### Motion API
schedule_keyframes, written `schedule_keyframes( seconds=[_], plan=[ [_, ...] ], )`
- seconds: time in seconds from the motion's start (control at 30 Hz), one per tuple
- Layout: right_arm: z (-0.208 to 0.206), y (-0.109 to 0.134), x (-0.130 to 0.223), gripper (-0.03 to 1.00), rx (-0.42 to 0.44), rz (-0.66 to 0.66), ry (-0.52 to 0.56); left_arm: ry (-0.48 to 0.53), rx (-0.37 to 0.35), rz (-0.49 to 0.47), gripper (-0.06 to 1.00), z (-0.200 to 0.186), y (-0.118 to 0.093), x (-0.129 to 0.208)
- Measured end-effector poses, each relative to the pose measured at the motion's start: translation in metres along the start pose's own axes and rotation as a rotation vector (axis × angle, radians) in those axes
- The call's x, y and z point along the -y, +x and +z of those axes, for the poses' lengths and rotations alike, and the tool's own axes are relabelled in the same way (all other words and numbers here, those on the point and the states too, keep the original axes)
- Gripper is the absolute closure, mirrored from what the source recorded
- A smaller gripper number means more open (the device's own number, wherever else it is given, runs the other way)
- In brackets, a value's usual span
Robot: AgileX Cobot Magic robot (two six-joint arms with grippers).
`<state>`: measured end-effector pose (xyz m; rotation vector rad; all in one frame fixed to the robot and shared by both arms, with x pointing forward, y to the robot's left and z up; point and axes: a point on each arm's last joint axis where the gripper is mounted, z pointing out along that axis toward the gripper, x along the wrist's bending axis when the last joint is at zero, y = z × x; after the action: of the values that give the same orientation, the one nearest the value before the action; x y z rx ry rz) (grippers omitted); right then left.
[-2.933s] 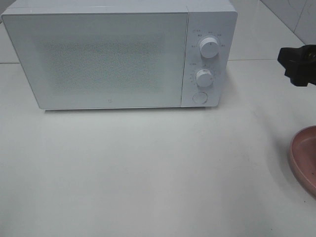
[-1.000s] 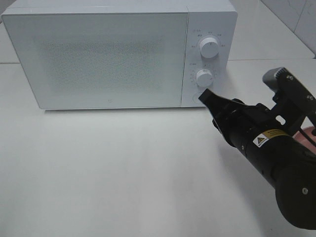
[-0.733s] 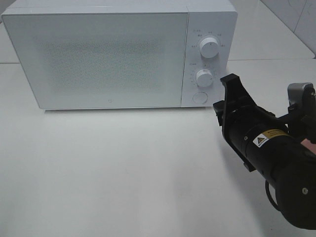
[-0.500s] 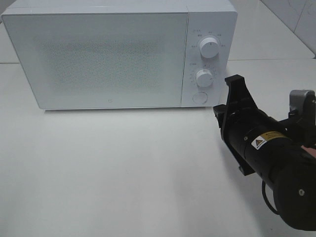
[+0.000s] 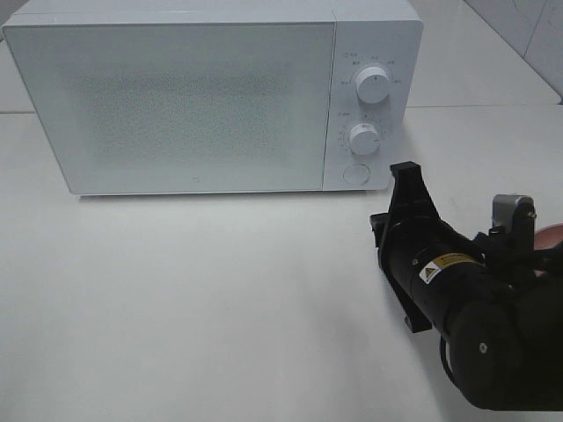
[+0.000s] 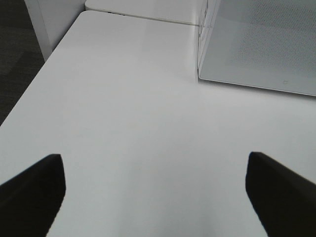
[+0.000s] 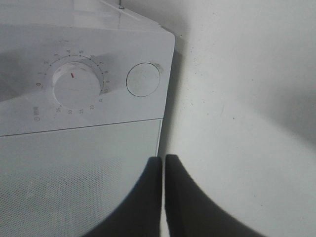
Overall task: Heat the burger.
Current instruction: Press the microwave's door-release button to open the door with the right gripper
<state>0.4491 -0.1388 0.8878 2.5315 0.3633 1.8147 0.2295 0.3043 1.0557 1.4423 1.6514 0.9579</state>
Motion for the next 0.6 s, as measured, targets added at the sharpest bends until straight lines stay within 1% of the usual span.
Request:
schedule_keyframes(
  seconds=[0.17,0.27,0.33,0.43,0.5,0.6],
  plan=[
    [0.016,-0.003,0.011,0.97,0.001,0.0,-0.005,0.0,0.0,0.0,0.04,0.0,0.0,0.0],
    [0.019,-0.003,0.011,0.97,0.002,0.002,-0.009,0.0,0.0,0.0,0.04,0.0,0.0,0.0],
    [0.033,-0.002,0.009,0.97,0.007,0.008,-0.02,0.0,0.0,0.0,0.04,0.0,0.0,0.0],
    [0.036,-0.001,0.009,0.97,0.004,0.012,-0.021,0.0,0.0,0.0,0.04,0.0,0.0,0.0],
    [0.048,0.002,0.004,0.97,0.027,0.037,-0.033,0.0,0.0,0.0,0.04,0.0,0.0,0.0],
    [0.052,0.004,0.001,0.97,0.032,0.051,-0.041,0.0,0.0,0.0,0.04,0.0,0.0,0.0]
  ],
)
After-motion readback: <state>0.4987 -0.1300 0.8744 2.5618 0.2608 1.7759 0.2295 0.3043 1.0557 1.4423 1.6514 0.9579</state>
